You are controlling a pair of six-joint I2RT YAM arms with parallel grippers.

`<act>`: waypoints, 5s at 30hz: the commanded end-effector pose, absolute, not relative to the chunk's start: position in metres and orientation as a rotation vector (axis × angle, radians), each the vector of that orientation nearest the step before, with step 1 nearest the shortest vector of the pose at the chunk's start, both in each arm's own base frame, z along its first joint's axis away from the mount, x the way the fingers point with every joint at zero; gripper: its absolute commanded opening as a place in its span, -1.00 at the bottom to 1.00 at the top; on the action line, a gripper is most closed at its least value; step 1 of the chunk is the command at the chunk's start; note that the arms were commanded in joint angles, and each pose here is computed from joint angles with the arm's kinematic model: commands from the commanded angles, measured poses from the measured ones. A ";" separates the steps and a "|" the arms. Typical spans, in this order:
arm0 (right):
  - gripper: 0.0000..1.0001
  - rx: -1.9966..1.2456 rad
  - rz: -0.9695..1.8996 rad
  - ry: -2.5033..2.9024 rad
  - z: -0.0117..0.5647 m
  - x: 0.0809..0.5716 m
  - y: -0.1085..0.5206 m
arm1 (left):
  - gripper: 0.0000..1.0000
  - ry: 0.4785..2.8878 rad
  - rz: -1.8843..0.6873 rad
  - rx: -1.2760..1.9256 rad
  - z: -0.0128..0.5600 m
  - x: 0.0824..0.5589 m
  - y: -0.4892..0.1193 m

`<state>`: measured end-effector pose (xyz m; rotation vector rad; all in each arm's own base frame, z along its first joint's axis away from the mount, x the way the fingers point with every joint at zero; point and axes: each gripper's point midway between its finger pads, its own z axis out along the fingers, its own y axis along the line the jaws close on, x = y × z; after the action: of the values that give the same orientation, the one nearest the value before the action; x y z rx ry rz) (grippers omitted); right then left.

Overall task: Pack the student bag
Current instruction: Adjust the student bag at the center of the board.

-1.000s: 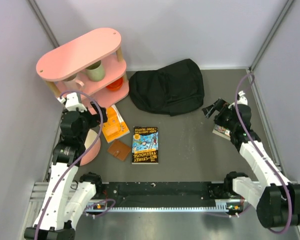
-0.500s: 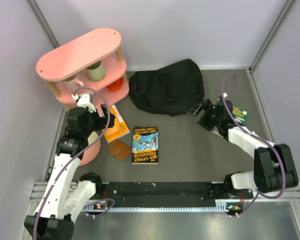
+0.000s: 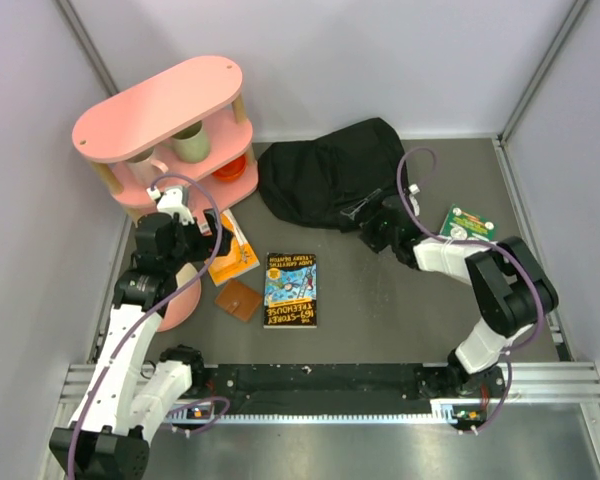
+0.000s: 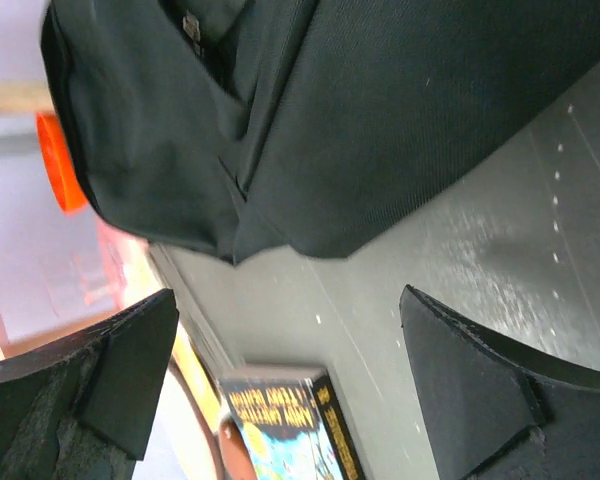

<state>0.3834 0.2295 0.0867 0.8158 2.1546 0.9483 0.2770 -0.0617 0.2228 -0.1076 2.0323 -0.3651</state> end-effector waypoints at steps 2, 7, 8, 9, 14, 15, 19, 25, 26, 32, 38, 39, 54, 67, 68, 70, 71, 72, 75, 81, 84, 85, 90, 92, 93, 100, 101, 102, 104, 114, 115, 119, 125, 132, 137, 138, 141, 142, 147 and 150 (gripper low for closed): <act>0.81 1.055 0.906 1.893 0.094 0.421 0.225 | 0.98 2.038 -0.392 -0.089 0.221 0.283 -0.066; 0.49 1.080 0.853 1.883 0.075 0.429 0.229 | 0.98 2.047 -0.410 -0.074 0.220 0.283 -0.070; 0.38 1.082 0.848 1.883 0.072 0.429 0.229 | 0.98 2.048 -0.409 -0.077 0.218 0.283 -0.069; 0.30 1.085 0.851 1.871 0.072 0.431 0.228 | 0.98 2.050 -0.413 -0.077 0.217 0.283 -0.070; -0.52 1.068 0.862 1.841 0.063 0.429 0.224 | 0.98 2.055 -0.422 -0.071 0.217 0.286 -0.072; -0.59 1.062 0.871 1.832 0.064 0.429 0.223 | 0.98 2.060 -0.424 -0.069 0.217 0.287 -0.072; -1.00 0.983 0.902 1.840 0.067 0.427 0.225 | 0.97 2.065 -0.445 -0.041 0.216 0.287 -0.077; -1.00 0.748 0.881 1.863 0.112 0.416 0.219 | 0.97 2.059 -0.504 0.023 0.217 0.283 -0.087; -1.00 0.712 0.880 1.907 0.111 0.410 0.219 | 0.97 2.060 -0.503 0.024 0.216 0.283 -0.087; -1.00 0.463 0.853 1.999 0.139 0.388 0.202 | 0.97 2.061 -0.525 0.049 0.215 0.281 -0.091; -1.00 0.305 0.636 2.117 0.137 0.359 0.152 | 0.97 2.060 -0.583 0.092 0.214 0.277 -0.100; -1.00 0.287 0.602 2.131 0.134 0.353 0.144 | 0.97 2.062 -0.584 0.091 0.214 0.277 -0.100; -1.00 0.348 0.550 2.215 0.109 0.291 0.111 | 0.97 2.095 -0.595 0.066 0.194 0.336 -0.180; -1.00 0.336 0.618 2.225 0.107 0.280 0.118 | 0.97 2.203 -0.814 0.098 0.166 0.400 -0.254; -1.00 0.333 0.614 2.225 0.107 0.279 0.118 | 0.97 2.215 -0.821 0.107 0.162 0.402 -0.256; -1.00 0.330 0.614 2.227 0.107 0.279 0.118 | 0.97 2.269 -0.826 0.118 0.147 0.406 -0.261; -1.00 0.332 0.614 2.225 0.108 0.279 0.118 | 0.97 2.279 -0.829 0.126 0.143 0.407 -0.263; -1.00 0.330 0.617 2.225 0.108 0.279 0.118 | 0.97 2.284 -0.824 0.140 0.139 0.408 -0.264; -1.00 0.324 0.612 2.224 0.109 0.281 0.119 | 0.97 2.352 -0.785 0.167 0.118 0.404 -0.260; -1.00 0.321 0.599 2.241 0.107 0.287 0.119 | 0.60 2.419 -0.708 0.212 0.093 0.399 -0.250; -1.00 0.326 0.591 2.241 0.107 0.292 0.119 | -0.32 2.427 -0.705 0.219 0.091 0.398 -0.249; -1.00 0.327 0.589 2.247 0.106 0.293 0.119 | -0.48 2.422 -0.718 0.227 0.093 0.397 -0.251; -1.00 0.346 0.555 2.228 0.113 0.308 0.115 | -1.00 2.347 -0.820 0.262 0.128 0.387 -0.260; -1.00 0.373 0.544 2.208 0.121 0.319 0.109 | -1.00 2.317 -0.848 0.270 0.143 0.381 -0.262; -1.00 0.383 0.544 2.197 0.124 0.323 0.107 | -1.00 2.274 -0.870 0.283 0.162 0.375 -0.264; -1.00 0.432 0.566 2.108 0.164 0.360 0.086 | -1.00 2.199 -0.969 0.249 0.195 0.317 -0.276; -1.00 0.432 0.576 2.118 0.162 0.363 0.086 | -1.00 2.197 -0.998 0.220 0.192 0.306 -0.278; -1.00 0.434 0.574 2.115 0.163 0.365 0.083 | -1.00 2.206 -1.024 0.228 0.189 0.295 -0.285; -1.00 0.436 0.584 2.126 0.161 0.368 0.083 | -1.00 2.238 -1.064 0.190 0.174 0.278 -0.291; -0.32 0.491 0.617 2.305 0.088 0.339 0.085 | -0.05 2.360 -1.052 0.123 0.105 0.221 -0.295; 0.02 0.494 0.613 2.317 0.082 0.333 0.084 | 0.07 2.360 -1.033 0.149 0.104 0.221 -0.292; 0.35 0.503 0.590 2.300 0.082 0.327 0.079 | 0.46 2.389 -0.913 0.243 0.108 0.224 -0.284; 0.46 0.545 0.580 2.254 0.094 0.325 0.074 | 0.98 2.301 -0.826 0.283 0.143 0.229 -0.267; 0.79 0.597 0.624 2.131 0.122 0.328 0.074 | 0.98 2.196 -0.804 0.218 0.187 0.239 -0.259; 0.85 0.646 0.643 2.063 0.149 0.339 0.072 | 0.98 2.079 -0.876 0.255 0.233 0.249 -0.275; 0.86 0.651 0.654 2.038 0.161 0.343 0.072 | 0.98 2.049 -0.870 0.261 0.243 0.252 -0.275; 0.95 0.664 0.660 1.953 0.192 0.351 0.069 | 0.98 1.895 -0.836 0.292 0.289 0.267 -0.274; 0.98 0.679 0.647 1.937 0.197 0.352 0.065 | 0.98 1.804 -0.788 0.249 0.310 0.283 -0.270; 0.98 0.807 0.678 1.878 0.197 0.342 0.060 | 0.98 1.789 -1.011 0.075 0.327 0.291 -0.280; 0.98 0.758 0.821 1.835 0.186 0.332 0.077 | 0.87 1.745 -1.165 0.102 0.314 0.283 -0.295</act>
<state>0.3414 0.0681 0.1932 0.7306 1.9101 0.6829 0.2850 -0.2757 0.3024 0.1291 1.8498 -0.9385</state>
